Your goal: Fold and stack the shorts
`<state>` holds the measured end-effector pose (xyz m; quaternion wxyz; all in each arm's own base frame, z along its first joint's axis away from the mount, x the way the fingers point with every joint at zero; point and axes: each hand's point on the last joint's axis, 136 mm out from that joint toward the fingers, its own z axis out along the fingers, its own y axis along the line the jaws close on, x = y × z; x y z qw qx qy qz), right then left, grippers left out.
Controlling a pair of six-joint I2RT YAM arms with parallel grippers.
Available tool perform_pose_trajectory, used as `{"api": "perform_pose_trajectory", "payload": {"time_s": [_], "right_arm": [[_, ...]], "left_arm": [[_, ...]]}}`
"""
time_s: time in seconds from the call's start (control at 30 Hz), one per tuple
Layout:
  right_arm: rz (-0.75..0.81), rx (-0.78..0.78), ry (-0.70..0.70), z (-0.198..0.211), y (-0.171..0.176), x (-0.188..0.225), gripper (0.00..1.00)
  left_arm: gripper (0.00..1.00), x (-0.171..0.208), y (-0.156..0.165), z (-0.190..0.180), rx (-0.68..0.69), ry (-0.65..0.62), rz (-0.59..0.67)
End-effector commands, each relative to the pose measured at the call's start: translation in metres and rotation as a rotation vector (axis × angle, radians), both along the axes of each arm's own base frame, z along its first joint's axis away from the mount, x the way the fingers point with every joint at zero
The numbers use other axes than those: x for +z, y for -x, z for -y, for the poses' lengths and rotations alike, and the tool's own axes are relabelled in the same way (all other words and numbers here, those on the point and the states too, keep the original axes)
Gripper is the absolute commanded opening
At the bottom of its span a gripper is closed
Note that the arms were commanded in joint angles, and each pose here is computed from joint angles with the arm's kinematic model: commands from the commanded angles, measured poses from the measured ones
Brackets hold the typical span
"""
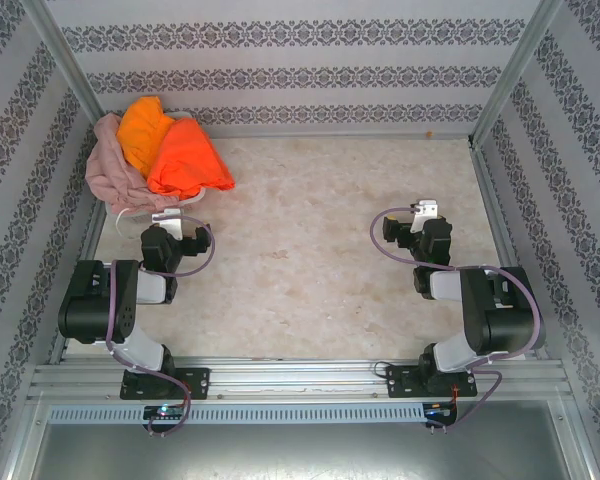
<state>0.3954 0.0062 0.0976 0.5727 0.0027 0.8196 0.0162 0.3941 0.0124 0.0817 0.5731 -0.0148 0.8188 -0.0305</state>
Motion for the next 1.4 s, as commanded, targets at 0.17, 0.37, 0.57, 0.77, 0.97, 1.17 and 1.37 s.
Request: {"api": "perform_pose_trajectory", "payload": {"time_s": [0.17,0.37,0.57,0.77,0.97,1.17,1.37], "right_arm": [[0.03,-0.01,0.01,0.002,-0.003,0.008,0.98],[0.03,-0.009,0.009,0.002,-0.003,0.008,0.98],[0.029,-0.009,0.01,0.002,-0.003,0.008,0.98],[0.028,-0.009,0.009,0.002,-0.003,0.007,0.98],[0.028,-0.01,0.008,0.002,-0.003,0.008,0.98],[0.031,-0.005,-0.01,0.003,-0.003,0.009,0.98],[0.127,-0.082,-0.004,0.011,0.032,0.059,0.98]], "left_arm": [[1.0,0.008,-0.002,-0.001,0.02,-0.014,0.029],[1.0,0.007,-0.003,0.002,0.002,-0.014,0.022],[1.0,0.007,-0.003,0.002,0.001,-0.014,0.021],[1.0,0.007,-0.004,0.001,0.004,-0.013,0.019],[1.0,0.007,-0.004,0.001,0.011,-0.015,0.014],[1.0,0.009,-0.002,-0.005,0.05,-0.011,0.032],[1.0,0.053,0.027,-0.018,0.138,-0.012,0.136]]}}
